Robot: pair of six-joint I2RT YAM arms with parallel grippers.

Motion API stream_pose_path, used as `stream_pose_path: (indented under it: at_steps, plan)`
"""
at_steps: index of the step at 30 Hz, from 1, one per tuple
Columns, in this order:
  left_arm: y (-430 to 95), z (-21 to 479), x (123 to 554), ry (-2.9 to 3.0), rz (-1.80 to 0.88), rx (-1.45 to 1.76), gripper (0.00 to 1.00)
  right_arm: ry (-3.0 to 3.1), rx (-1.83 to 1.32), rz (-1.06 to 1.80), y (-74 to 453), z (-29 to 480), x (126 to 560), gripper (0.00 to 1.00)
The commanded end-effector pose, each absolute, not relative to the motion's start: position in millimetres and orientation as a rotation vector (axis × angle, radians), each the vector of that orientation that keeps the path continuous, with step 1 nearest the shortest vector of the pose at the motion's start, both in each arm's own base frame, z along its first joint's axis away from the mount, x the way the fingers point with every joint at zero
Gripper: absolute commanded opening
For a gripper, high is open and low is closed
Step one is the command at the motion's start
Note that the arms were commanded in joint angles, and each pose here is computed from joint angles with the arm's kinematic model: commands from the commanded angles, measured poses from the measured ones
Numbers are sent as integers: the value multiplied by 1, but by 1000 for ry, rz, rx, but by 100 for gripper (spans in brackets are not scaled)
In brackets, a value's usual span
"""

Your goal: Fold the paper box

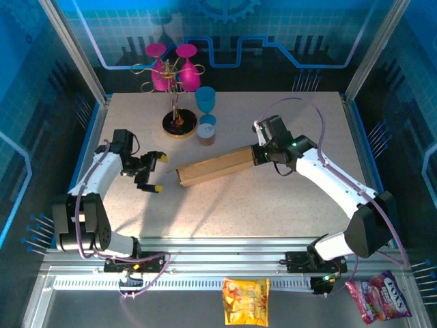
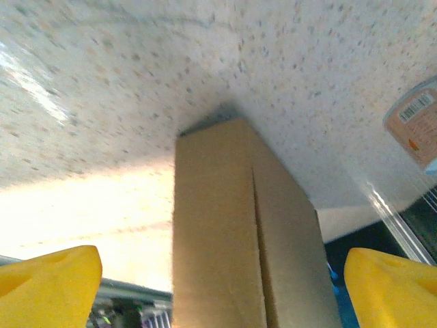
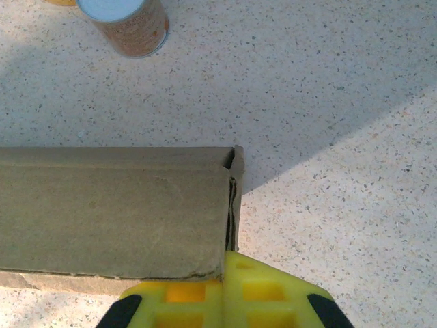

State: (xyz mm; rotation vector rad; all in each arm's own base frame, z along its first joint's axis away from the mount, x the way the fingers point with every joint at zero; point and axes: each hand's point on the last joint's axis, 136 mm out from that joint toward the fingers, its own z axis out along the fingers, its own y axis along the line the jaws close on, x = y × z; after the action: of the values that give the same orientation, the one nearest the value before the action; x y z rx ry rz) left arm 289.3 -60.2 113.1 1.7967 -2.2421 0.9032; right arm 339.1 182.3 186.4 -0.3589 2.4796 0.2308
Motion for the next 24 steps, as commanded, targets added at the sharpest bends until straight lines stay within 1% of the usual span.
stream_pose_path:
  at_steps: [1,3,6,8,9,11,13,17,21,24]
  plan:
    - [-35,147,285,-2613,782,1661,80,2518,-332,195,174,187,343,0]
    - [-30,174,293,-2895,746,1483,65,2533,-322,210,173,188,345,0]
    - [-32,203,292,-3224,592,1140,44,2557,-321,217,173,188,348,0]
    - [-38,212,289,-3363,509,934,38,2567,-322,231,175,187,349,0]
    - [-44,215,289,-3418,510,821,36,2568,-324,236,175,187,350,0]
    - [-57,219,290,-3499,540,599,35,2573,-329,240,177,185,351,0]
    - [-69,222,291,-3566,527,386,38,2584,-325,235,176,184,353,0]
    - [-88,231,294,-3674,466,-57,49,2600,-332,259,175,184,356,0]
    - [-84,227,302,-3707,283,-256,55,2616,-359,305,178,184,359,0]
    - [-88,222,311,-3702,213,-409,57,2630,-383,329,181,183,360,0]
